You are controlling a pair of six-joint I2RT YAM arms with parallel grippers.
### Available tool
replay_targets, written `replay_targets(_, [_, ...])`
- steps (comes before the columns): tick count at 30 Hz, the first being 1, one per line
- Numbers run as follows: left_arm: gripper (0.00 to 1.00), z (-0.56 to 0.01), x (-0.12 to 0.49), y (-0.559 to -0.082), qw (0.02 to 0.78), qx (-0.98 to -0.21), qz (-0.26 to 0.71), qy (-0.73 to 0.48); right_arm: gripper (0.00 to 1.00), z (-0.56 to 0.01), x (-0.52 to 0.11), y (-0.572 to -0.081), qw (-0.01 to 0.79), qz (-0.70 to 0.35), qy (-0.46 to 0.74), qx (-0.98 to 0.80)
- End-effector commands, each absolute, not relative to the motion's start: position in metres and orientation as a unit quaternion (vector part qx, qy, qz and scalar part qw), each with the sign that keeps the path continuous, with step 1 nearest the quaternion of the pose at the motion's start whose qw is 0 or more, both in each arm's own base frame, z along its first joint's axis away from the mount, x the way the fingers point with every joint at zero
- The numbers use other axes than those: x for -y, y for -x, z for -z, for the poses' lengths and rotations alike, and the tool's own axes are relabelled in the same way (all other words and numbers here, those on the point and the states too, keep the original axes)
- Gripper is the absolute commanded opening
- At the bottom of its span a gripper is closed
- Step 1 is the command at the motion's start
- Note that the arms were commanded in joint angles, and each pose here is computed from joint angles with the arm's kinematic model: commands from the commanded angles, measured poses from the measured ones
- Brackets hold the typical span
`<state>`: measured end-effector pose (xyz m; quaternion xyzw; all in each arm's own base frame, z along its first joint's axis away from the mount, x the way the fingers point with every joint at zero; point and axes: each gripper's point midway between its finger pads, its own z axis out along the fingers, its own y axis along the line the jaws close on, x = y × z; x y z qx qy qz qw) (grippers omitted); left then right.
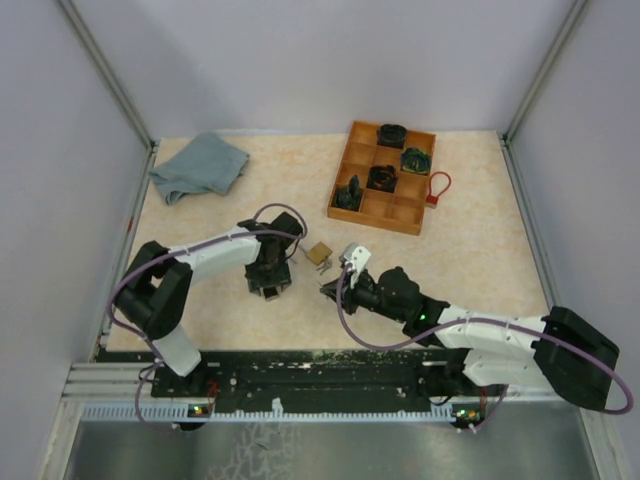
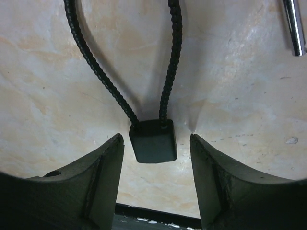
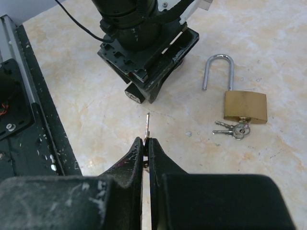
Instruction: Unlock with the key
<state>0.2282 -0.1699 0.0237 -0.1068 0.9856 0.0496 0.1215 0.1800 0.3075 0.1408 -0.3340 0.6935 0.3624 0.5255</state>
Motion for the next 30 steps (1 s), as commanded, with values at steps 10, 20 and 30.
replay_targets(10, [0.48,-0.007,0.173,-0.231,0.108,-0.987,-0.013,0.12,0.0,-0.151,-0.312,-0.185,0.532,-0.368,0.329,-0.688])
replay_targets(20, [0.21,-0.059,0.186,-0.237,0.16,-0.974,0.066,0.147,0.0,-0.158,-0.328,-0.18,0.503,-0.402,0.321,-0.694])
replay_targets(30, [0.1,-0.139,0.217,-0.246,0.253,-0.921,0.244,0.166,0.0,-0.176,-0.344,-0.178,0.476,-0.447,0.294,-0.698])
